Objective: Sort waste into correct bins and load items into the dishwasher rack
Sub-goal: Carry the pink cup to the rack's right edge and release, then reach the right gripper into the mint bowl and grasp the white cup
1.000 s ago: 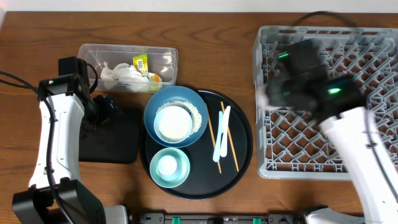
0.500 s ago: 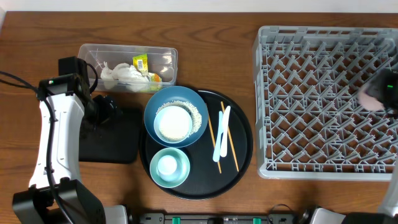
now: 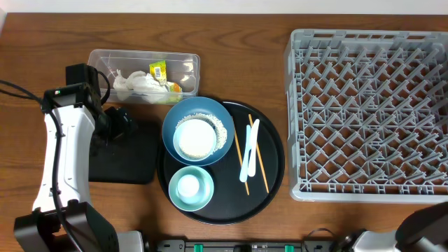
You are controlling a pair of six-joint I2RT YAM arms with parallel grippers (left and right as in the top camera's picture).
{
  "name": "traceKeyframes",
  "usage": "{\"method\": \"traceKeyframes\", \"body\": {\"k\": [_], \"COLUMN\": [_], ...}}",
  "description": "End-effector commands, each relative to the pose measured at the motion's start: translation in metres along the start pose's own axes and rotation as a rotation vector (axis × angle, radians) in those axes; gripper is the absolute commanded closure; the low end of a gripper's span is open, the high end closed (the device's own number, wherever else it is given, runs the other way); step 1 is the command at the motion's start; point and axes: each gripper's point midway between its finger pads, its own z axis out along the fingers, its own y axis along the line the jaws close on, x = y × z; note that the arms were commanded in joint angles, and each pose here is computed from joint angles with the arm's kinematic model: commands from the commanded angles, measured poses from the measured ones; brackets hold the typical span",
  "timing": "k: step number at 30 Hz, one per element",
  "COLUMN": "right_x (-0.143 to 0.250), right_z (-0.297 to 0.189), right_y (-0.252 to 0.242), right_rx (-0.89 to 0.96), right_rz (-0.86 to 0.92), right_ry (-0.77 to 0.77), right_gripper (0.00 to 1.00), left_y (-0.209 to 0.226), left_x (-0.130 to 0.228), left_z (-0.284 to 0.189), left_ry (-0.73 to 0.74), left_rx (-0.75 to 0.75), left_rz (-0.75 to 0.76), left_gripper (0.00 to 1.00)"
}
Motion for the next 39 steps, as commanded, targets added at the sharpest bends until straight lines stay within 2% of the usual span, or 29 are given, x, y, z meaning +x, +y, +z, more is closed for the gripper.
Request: {"method": "traceKeyframes", "body": {"k": [1,9,17,18,20,21,24,29,33,35,39], "right_x": [-0.005,0.003,0.01,0.011,0.011,0.011,0.01,0.003,0.002,0.012,0.059], "right_z": [0.017,0.058,0.073,0.073,0.072,0.071,0.067,0.042,-0.005,-0.036,-0.092], "right_y": [-0.009,0.005,0.003,0.003,0.003,0.002,0.01,0.029,0.08,0.116,0.183], "right_rx": [0.017,-0.036,-0.015,-0.015,-0.015,-0.016,-0.06,-0.119,-0.296,-0.427,-0.643], "right_rz": [0.014,0.012,0.007,0.007,0.007,0.007,0.009,-0.034,-0.19,-0.303,-0.529], "right_ry": [0.019,0.083,0.118,0.12,0.12,0.121,0.118,0.069,-0.005,-0.031,-0.02], "right_gripper": [0.63,0.64,0.63,0.6,0.41,0.24,0.01,0.01,0.01,0.01,0.01], "left_y": [0.004,0.004,0.004,0.004,0.004,0.004,0.004,0.004,0.004,0.004,0.004], "left_x": [0.0,0.0,0.0,0.0,0.0,0.0,0.0,0.0,0.0,0.0,0.0], "left_z": [-0.002,-0.002,-0.002,-0.002,-0.002,-0.002,-0.002,-0.002,-0.002,-0.002,-0.002], "left_ry": [-0.013,-0.013,-0.013,-0.013,-0.013,-0.013,-0.013,-0.013,-0.013,-0.013,-0.013], "left_rx": [-0.011,-0.011,-0.012,-0.011,-0.011,-0.011,-0.011,-0.011,-0.012,-0.011,-0.011], "left_rz": [-0.013,-0.013,-0.013,-0.013,-0.013,-0.013,-0.013,-0.013,-0.013,-0.013,-0.013], "left_gripper": [0.04,0.04,0.04,0.04,0.04,0.04,0.04,0.04,0.04,0.04,0.04]}}
